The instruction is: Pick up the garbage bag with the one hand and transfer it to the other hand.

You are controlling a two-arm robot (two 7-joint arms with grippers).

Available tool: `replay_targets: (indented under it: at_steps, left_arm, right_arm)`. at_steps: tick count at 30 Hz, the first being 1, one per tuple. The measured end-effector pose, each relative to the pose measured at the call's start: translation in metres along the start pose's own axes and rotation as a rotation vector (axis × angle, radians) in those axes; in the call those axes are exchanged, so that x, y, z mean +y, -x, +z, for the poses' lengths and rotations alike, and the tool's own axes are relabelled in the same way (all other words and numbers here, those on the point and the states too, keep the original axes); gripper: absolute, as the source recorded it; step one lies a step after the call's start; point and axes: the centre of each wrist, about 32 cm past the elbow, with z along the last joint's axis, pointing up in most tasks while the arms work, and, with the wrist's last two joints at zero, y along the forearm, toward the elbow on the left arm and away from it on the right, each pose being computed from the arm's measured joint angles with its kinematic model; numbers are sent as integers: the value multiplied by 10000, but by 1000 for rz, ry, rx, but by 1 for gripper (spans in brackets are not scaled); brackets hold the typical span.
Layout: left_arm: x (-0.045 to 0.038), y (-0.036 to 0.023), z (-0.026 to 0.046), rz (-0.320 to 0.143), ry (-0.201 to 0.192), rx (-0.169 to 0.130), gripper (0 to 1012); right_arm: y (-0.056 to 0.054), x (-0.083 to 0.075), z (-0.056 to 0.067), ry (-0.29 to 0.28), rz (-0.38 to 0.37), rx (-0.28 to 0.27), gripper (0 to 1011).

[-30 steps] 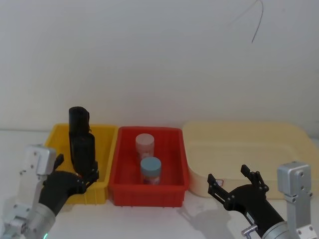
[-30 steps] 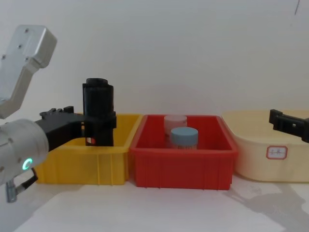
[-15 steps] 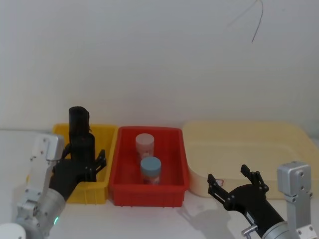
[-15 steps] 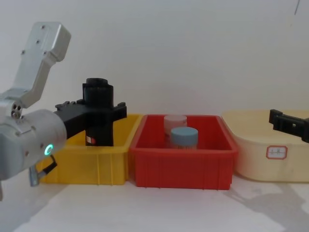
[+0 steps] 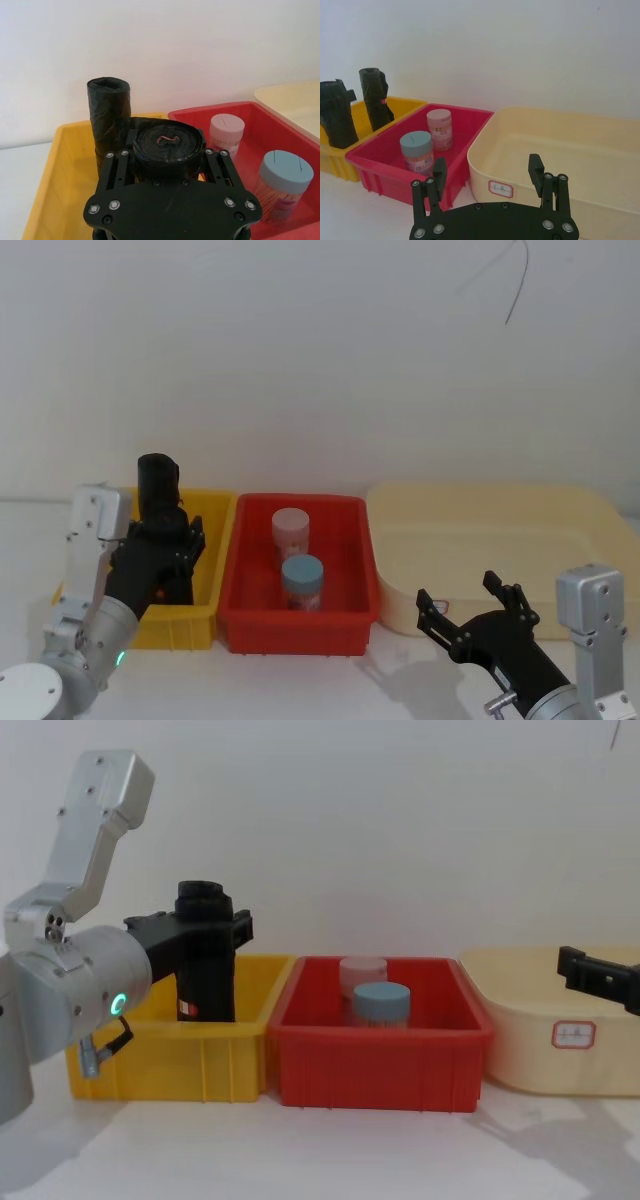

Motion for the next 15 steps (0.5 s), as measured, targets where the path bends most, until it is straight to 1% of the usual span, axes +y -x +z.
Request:
replay_targets:
  at_steps: [3,6,8,9,11,13,14,15]
  left_arm:
    - [-12,-5,18,-1,5,0,579]
    - [-18,-9,38,-2,9,0,566]
    - [-21,-12,81,-7,18,-1,554]
    - [-21,-12,81,-7,18,-1,554]
    - [-26,-16,147,-16,31,-5,554]
    - [-27,-21,182,-21,39,-8,554]
    - [-29,-25,220,-28,48,-11,554]
    - [-29,-25,220,-28,48,-11,554]
  right_arm:
    - [0,0,0,0,0,0,1001]
    - [0,0,0,0,0,0,1001]
    - [0,0,0,0,0,0,1001]
    - [0,0,0,0,0,0,1001]
    - [0,0,0,0,0,0,1001]
    - [0,0,0,0,0,0,1001]
    - [0,0,0,0,0,0,1001]
    - [0,0,0,0,0,0,1001]
